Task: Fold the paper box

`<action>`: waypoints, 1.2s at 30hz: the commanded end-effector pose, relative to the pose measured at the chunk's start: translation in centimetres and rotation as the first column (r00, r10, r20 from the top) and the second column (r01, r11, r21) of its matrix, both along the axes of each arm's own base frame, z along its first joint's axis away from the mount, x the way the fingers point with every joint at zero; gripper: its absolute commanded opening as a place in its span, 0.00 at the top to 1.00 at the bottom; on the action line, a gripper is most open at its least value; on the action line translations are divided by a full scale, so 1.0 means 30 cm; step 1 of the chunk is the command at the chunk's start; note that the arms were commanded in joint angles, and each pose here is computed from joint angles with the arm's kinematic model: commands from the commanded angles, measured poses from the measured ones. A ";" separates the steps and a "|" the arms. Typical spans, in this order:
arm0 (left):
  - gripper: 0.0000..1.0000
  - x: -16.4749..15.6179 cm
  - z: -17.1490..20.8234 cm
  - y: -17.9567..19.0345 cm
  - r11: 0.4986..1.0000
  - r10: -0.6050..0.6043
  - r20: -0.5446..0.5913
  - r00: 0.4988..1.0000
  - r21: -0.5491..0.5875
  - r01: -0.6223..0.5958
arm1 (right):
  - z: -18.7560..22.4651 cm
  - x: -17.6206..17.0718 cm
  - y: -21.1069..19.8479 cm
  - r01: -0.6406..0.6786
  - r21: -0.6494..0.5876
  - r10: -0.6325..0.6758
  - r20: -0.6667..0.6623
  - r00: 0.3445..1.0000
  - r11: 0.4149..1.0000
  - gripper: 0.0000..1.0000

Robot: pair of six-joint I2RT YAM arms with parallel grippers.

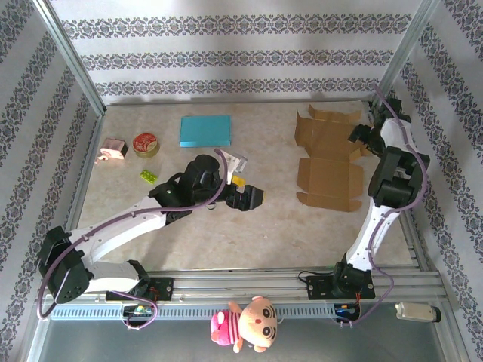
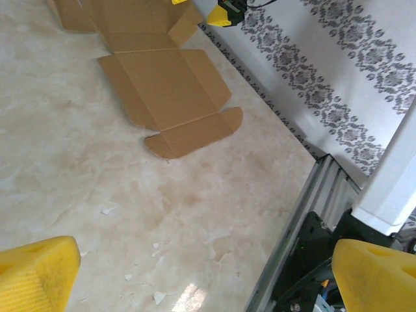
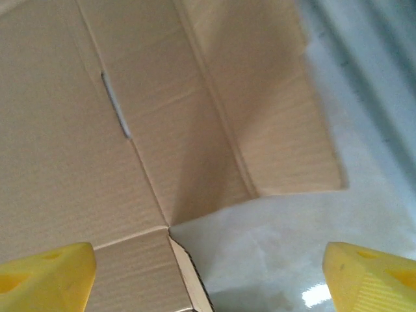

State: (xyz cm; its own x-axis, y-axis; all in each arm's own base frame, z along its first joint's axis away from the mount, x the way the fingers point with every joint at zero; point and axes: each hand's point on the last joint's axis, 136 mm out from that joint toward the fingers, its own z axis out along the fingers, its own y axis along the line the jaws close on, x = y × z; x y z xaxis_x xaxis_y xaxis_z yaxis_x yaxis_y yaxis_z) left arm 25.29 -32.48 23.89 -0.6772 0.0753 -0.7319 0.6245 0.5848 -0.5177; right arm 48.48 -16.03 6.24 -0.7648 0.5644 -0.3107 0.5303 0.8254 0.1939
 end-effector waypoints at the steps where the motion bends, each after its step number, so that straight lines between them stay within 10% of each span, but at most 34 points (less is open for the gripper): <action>1: 0.01 0.051 -0.004 0.015 0.999 0.031 -0.003 1.000 0.028 -0.031 | -0.022 -0.037 0.102 -0.051 0.111 0.057 -0.048 0.997 0.993 0.18; 4: 0.01 0.070 -0.012 0.014 0.999 0.046 -0.036 0.998 0.012 -0.045 | -0.020 -0.059 0.127 -0.053 0.138 0.060 -0.043 0.997 0.989 0.35; 7: 0.01 0.085 -0.025 0.019 0.997 0.077 -0.070 0.995 -0.012 -0.078 | -0.002 -0.079 0.152 -0.084 0.136 0.088 -0.024 0.996 0.987 0.79; 10: 0.01 0.143 -0.055 0.083 0.979 0.200 -0.141 0.970 0.003 -0.202 | 0.047 -0.103 0.213 -0.149 0.146 0.150 0.007 0.989 0.978 1.00; 16: 0.00 0.364 -0.164 0.299 0.854 0.509 -0.150 0.848 0.215 -0.474 | 0.144 -0.251 0.561 -0.376 0.191 0.357 0.125 0.926 0.907 1.00; 24: 0.03 0.654 -0.313 0.405 0.779 0.577 -0.135 0.806 0.389 -0.492 | 0.105 -0.472 0.867 -0.519 0.188 0.501 0.136 0.855 0.834 1.00; 36: 0.29 0.699 -0.597 0.425 0.768 0.589 -0.307 0.747 0.502 -0.399 | 0.088 -0.522 1.031 -0.623 0.142 0.616 0.093 0.782 0.770 1.00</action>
